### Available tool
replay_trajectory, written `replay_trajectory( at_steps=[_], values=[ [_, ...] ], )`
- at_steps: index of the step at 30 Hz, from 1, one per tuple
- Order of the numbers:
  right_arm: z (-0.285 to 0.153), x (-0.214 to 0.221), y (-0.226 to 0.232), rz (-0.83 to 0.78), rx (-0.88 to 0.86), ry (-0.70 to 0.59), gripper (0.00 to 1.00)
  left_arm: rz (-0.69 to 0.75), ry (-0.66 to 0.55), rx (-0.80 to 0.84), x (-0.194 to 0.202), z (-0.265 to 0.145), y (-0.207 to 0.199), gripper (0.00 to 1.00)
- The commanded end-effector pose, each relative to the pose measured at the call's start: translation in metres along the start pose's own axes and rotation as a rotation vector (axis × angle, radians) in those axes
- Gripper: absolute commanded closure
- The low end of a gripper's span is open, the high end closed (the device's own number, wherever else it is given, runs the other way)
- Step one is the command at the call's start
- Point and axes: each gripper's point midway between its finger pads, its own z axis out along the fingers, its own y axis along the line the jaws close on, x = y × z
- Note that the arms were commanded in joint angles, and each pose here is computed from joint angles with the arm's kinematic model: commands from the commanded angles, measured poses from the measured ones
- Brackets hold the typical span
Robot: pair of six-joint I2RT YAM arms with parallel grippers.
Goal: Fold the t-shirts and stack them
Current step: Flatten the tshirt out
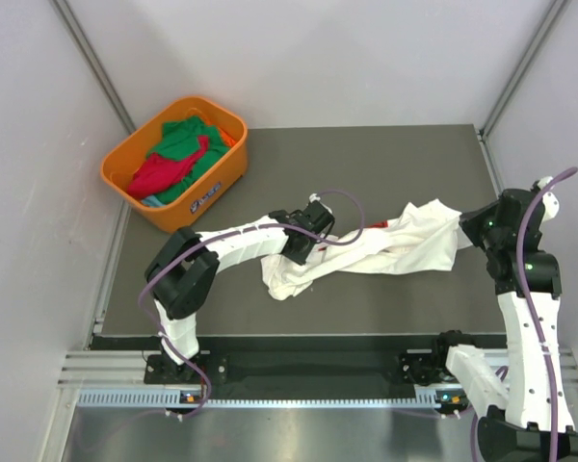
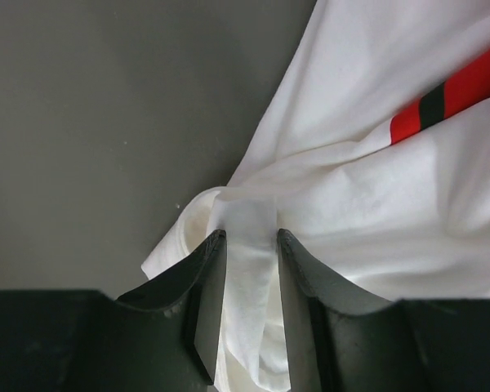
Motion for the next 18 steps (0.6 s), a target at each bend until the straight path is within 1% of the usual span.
replay_trajectory(
  at_steps=[1, 11, 16, 18],
  values=[
    [-0.001, -0.009, 0.003, 0.008, -0.021, -0.044, 1.0, -0.017, -0.084, -0.019, -0.027, -0.004, 0.002, 0.63],
    [-0.002, -0.01, 0.004, 0.009, -0.025, -0.048, 1.0, -0.008, -0.074, -0.001, -0.025, 0.004, -0.004, 0.63],
    [-0.002, -0.01, 0.004, 0.012, -0.026, -0.047, 1.0, -0.007, -0.072, -0.025, -0.024, 0.006, 0.0, 0.67],
    [-0.002, -0.01, 0.004, 0.012, -0.026, -0.047, 1.0, -0.005, -0.073, -0.031, -0.024, 0.006, 0.001, 0.7]
  ],
)
